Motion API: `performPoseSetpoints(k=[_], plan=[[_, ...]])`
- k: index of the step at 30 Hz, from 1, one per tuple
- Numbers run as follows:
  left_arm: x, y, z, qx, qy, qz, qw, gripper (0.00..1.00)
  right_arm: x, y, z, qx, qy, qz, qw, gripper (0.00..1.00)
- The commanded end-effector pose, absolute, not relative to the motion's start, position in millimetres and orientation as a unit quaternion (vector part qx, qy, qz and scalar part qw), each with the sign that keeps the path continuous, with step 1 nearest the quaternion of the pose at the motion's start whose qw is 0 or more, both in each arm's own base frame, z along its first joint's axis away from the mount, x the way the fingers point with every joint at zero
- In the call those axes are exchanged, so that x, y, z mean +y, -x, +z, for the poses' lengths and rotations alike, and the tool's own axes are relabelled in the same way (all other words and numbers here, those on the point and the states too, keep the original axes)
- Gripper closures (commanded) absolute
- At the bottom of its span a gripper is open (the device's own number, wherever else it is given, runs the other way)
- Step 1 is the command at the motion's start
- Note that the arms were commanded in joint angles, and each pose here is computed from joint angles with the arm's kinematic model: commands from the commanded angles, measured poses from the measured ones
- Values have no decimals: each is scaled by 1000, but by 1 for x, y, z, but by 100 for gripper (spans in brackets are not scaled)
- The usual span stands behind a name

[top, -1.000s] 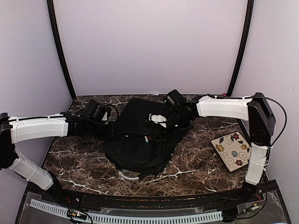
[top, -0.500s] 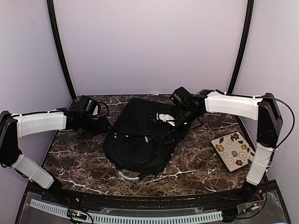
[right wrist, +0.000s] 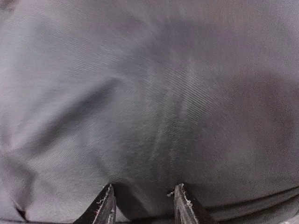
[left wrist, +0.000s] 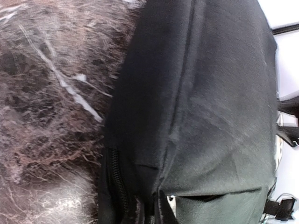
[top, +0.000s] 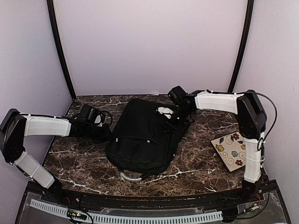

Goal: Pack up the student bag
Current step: Adjust the student bag at the center of the board.

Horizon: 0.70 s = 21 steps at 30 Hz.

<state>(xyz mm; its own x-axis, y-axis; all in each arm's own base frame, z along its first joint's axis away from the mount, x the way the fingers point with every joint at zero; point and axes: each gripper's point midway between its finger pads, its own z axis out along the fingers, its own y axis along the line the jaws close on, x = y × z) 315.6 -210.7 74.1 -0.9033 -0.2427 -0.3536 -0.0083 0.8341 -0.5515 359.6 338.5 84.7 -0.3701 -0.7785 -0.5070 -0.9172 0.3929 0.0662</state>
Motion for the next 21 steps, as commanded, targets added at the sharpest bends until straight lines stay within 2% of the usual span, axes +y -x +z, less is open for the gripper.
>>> performPoseSetpoints(k=[1, 7, 12, 16, 21], plan=[[-231, -281, 76, 924, 61, -328, 186, 100, 301, -408, 63, 846, 484, 55, 217, 58], [-290, -232, 65, 911, 50, -375, 165, 100, 254, -467, 50, 853, 461, -60, 235, 58], [-319, -217, 67, 893, 46, -417, 161, 98, 282, -456, 95, 838, 477, 7, 264, 59], [-315, -221, 79, 891, 35, -413, 187, 75, 306, -426, 140, 814, 499, 59, 289, 57], [-304, -225, 95, 891, 28, -396, 222, 66, 330, -370, 182, 773, 531, 153, 310, 56]])
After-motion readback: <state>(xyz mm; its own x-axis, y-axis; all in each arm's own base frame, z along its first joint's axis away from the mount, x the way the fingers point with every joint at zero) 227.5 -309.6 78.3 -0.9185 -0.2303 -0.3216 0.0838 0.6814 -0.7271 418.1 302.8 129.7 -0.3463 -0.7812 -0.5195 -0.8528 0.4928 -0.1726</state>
